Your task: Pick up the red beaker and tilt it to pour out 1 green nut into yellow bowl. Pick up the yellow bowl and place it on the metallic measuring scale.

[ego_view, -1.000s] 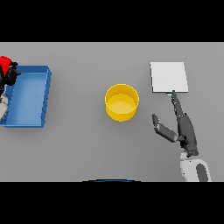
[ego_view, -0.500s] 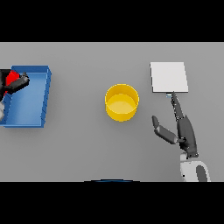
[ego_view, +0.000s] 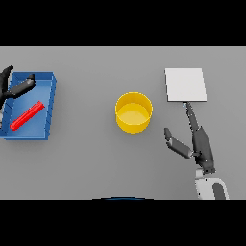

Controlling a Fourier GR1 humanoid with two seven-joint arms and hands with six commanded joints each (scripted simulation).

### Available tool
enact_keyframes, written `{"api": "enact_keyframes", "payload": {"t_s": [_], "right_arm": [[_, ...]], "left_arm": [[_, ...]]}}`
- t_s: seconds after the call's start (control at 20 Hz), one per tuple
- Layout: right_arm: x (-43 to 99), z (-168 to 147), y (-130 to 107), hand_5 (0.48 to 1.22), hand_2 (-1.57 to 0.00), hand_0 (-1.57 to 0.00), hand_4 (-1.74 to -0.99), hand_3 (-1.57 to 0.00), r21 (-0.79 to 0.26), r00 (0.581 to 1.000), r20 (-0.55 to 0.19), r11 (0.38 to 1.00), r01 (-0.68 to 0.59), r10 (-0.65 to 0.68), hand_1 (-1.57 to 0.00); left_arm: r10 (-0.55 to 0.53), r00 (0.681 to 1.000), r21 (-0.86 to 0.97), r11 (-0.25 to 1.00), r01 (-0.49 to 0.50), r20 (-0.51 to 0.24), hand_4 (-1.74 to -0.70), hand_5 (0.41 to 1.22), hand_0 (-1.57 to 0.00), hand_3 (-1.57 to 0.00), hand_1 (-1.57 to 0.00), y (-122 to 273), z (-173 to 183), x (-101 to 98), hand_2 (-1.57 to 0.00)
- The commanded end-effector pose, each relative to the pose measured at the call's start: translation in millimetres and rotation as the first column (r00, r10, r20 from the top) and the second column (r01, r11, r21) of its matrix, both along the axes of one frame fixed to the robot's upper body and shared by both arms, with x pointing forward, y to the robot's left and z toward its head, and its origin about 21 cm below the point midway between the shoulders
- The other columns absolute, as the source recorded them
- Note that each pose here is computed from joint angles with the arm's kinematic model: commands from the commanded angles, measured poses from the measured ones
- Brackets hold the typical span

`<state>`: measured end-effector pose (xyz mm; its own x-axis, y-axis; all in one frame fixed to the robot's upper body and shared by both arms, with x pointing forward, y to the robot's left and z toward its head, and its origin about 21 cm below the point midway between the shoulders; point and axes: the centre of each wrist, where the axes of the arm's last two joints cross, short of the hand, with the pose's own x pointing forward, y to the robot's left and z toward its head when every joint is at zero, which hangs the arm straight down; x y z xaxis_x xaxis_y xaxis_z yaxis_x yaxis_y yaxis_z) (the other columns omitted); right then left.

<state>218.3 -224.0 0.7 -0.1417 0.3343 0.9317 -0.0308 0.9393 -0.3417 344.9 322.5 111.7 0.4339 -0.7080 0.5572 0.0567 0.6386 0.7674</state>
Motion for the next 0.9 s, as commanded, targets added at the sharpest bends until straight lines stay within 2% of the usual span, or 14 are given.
{"api": "enact_keyframes", "payload": {"t_s": [0.0,0.1,0.2,0.45,0.55,0.65,0.75,0.85], "right_arm": [[0.5,1,0,0.660,0.00,0.00,-1.195,0.00,-0.022,1.000,0.000,1.000,0.003,-0.003,0.00],[1.4,3,1,0.662,0.00,0.00,-1.198,0.00,-0.059,1.000,-0.002,0.998,-0.004,0.004,0.00],[8.9,10,5,0.694,0.00,0.00,-1.162,0.00,-0.079,0.996,0.024,0.993,-0.088,0.090,0.00],[38.7,34,5,0.700,0.00,0.00,-1.255,0.00,-0.295,0.963,0.000,0.920,-0.256,0.268,0.00],[49.4,44,5,0.683,0.00,0.00,-1.278,0.00,-0.434,0.951,-0.034,0.853,-0.291,0.307,0.00],[58.8,53,12,0.671,0.00,0.00,-1.279,0.00,-0.564,0.927,-0.050,0.756,-0.333,0.371,0.00],[71.1,59,15,0.668,0.00,0.00,-1.276,0.00,-0.661,0.903,-0.095,0.652,-0.372,0.419,0.00],[79.6,67,23,0.664,0.00,0.00,-1.270,0.00,-0.719,0.869,-0.109,0.566,-0.405,0.483,0.00]], "left_arm": [[0.000,1.000,-0.006,1.000,0.000,0.018,-0.78,0.674,-0.08,-0.06,-0.06,-3,2,1.7,-0.06],[0.007,0.999,-0.024,1.000,-0.006,0.048,-0.79,0.671,-0.05,-0.04,-0.04,2,2,2.9,-0.04],[-0.005,0.998,-0.021,1.000,0.007,0.057,-0.78,0.679,-0.03,-0.02,-0.03,4,1,3.3,-0.03],[-0.007,0.999,-0.037,0.999,0.008,0.045,-0.79,0.707,-0.01,-0.01,-0.01,0,-1,2.4,-0.01],[-0.007,0.999,-0.039,0.999,0.008,0.043,-0.79,0.710,-0.01,0.00,0.00,-4,-2,4.0,0.00],[-0.009,1.000,-0.035,0.999,0.010,0.026,-0.80,0.708,0.00,0.00,0.00,-5,-5,6.1,0.00],[-0.015,0.999,-0.030,0.999,0.016,0.039,-0.79,0.712,0.00,0.00,0.00,-2,-4,3.7,0.00],[-0.019,0.999,-0.033,0.999,0.020,0.043,-0.79,0.719,0.00,0.00,0.00,-5,0,5.5,0.00]]}}
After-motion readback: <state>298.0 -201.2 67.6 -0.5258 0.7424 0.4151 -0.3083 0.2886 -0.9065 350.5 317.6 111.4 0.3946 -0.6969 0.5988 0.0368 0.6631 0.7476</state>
